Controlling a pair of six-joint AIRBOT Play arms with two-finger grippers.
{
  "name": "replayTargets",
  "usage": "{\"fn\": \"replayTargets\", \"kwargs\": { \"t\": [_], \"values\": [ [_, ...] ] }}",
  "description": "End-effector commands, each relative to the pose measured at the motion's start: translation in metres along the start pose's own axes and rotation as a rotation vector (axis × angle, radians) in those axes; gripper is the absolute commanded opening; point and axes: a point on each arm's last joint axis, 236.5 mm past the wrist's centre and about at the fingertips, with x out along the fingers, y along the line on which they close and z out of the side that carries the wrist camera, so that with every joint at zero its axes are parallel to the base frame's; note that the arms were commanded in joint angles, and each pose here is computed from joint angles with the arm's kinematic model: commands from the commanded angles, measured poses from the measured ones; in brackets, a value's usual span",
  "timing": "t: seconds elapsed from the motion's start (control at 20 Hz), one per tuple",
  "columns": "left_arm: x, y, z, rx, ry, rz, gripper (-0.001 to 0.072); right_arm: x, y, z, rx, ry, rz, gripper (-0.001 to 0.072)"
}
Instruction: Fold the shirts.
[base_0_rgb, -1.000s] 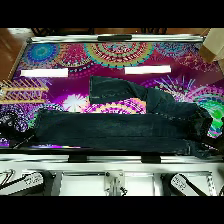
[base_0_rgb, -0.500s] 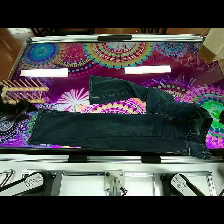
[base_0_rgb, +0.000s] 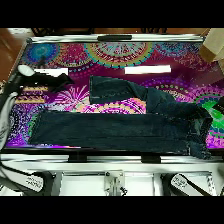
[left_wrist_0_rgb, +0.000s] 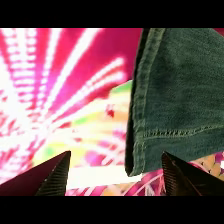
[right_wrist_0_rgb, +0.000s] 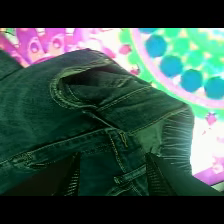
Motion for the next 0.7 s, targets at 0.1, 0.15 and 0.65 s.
{"fn": "replayTargets", "kwargs": {
  "t": [0.1, 0.15, 0.65],
  "values": [
    [0.088, -0.014, -0.023, 0.005, 0.169, -0.034, 0.0661, 0.007, 0.007, -0.006, 0.014, 0.038, 0.037, 0.0533],
    [0.095, -0.013, -0.025, 0.004, 0.178, -0.033, 0.0661, 0.007, 0.007, -0.008, 0.016, 0.044, 0.039, 0.0533],
    [0.118, -0.03, -0.076, 0.105, 0.337, -0.068, 0.0649, 0.008, 0.008, -0.012, 0.054, 0.062, 0.042, 0.0533]
  ]
}}
